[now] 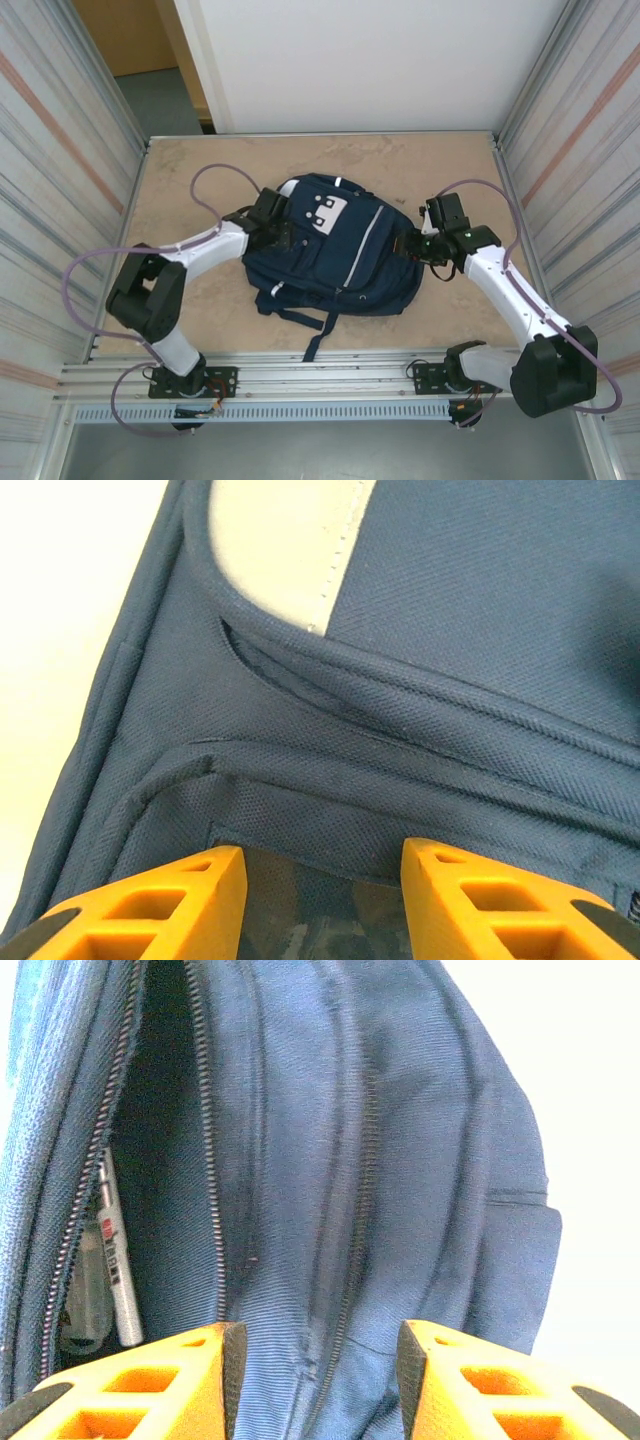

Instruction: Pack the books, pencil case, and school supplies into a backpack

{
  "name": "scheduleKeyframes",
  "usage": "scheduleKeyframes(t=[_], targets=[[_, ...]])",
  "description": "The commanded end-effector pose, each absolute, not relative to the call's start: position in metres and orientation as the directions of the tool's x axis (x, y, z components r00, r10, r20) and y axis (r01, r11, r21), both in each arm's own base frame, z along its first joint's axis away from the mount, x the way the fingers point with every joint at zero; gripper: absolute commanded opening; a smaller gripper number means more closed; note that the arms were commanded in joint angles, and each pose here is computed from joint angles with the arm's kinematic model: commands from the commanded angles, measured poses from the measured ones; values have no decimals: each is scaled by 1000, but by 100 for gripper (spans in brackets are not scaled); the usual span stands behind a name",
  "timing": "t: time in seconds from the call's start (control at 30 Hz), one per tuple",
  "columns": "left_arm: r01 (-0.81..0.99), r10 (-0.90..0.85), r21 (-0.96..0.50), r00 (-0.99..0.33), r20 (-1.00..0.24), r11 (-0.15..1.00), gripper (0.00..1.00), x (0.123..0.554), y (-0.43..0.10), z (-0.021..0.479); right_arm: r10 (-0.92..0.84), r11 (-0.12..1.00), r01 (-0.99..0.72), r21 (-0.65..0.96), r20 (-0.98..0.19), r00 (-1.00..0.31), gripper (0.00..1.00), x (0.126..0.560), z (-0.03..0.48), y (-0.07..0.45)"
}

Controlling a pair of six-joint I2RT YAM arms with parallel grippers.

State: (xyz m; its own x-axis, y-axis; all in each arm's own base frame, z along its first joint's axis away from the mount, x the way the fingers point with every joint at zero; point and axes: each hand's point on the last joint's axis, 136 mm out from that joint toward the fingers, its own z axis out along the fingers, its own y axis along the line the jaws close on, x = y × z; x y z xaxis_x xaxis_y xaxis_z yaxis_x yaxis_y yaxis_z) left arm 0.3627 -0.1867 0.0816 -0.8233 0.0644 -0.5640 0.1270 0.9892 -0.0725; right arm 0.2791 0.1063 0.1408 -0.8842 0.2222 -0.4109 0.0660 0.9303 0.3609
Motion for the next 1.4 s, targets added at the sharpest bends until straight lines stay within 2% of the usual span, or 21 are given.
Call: scheduleKeyframes(t=[0.0, 0.07, 0.13, 0.2, 0.27, 0.33, 0.4, 0.43, 0.57, 0.63, 0.7, 0.77, 0.83, 0.87, 0.93, 1.13, 1.3, 1.37], targets=[[208, 185, -13, -897, -401, 978, 44, 303, -168, 54, 208, 923, 19, 384, -457, -865, 45, 282, 151, 109], [390, 343, 12, -796, -498, 921, 40, 296, -192, 79, 218, 914, 20, 406, -447, -868, 45, 281, 149, 113], [640, 576, 123, -570, -586, 758, 41, 278, -233, 106, 228, 907, 28, 420, -436, -870, 45, 280, 146, 115], [791, 730, 263, -308, -610, 553, 44, 255, -267, 122, 236, 904, 35, 426, -428, -872, 47, 278, 144, 115], [883, 768, 307, -89, -634, 355, 48, 230, -296, 132, 243, 902, 41, 430, -427, -871, 49, 278, 145, 114], [932, 736, 344, 156, -658, 111, 50, 200, -319, 136, 247, 899, 45, 435, -421, -873, 52, 279, 144, 115], [900, 714, 435, 322, -621, -27, 57, 186, -330, 133, 249, 895, 42, 445, -418, -874, 53, 280, 146, 117], [878, 723, 477, 362, -588, -51, 58, 189, -333, 129, 254, 890, 42, 454, -417, -872, 54, 281, 147, 118], [867, 805, 485, 370, -464, -119, 56, 208, -334, 102, 260, 881, 38, 472, -417, -871, 56, 280, 148, 121], [851, 828, 495, 399, -394, -174, 52, 214, -333, 85, 251, 883, 29, 469, -418, -873, 56, 279, 147, 121], [828, 842, 534, 404, -357, -170, 47, 226, -336, 80, 241, 886, 22, 464, -419, -875, 56, 277, 146, 120], [807, 851, 574, 394, -346, -140, 33, 238, -341, 83, 235, 887, 16, 461, -422, -876, 57, 275, 146, 120], [806, 847, 576, 397, -353, -138, 6, 241, -348, 84, 230, 882, 5, 470, -422, -877, 58, 273, 145, 121], [807, 844, 574, 400, -359, -138, 0, 242, -351, 84, 223, 879, -8, 478, -425, -878, 60, 273, 146, 123], [817, 834, 562, 398, -382, -133, 0, 240, -355, 85, 202, 872, -31, 489, -415, -887, 64, 272, 145, 127], [849, 797, 527, 349, -492, -46, 0, 237, -360, 110, 193, 850, -16, 526, -341, -920, 66, 268, 133, 137], [942, 759, 298, 81, -646, 153, 0, 253, -347, 143, 162, 827, -78, 557, -369, -915, 66, 256, 145, 143], [943, 728, 283, 69, -683, 176, 0, 257, -345, 151, 119, 839, -139, 527, -426, -897, 66, 248, 147, 142]])
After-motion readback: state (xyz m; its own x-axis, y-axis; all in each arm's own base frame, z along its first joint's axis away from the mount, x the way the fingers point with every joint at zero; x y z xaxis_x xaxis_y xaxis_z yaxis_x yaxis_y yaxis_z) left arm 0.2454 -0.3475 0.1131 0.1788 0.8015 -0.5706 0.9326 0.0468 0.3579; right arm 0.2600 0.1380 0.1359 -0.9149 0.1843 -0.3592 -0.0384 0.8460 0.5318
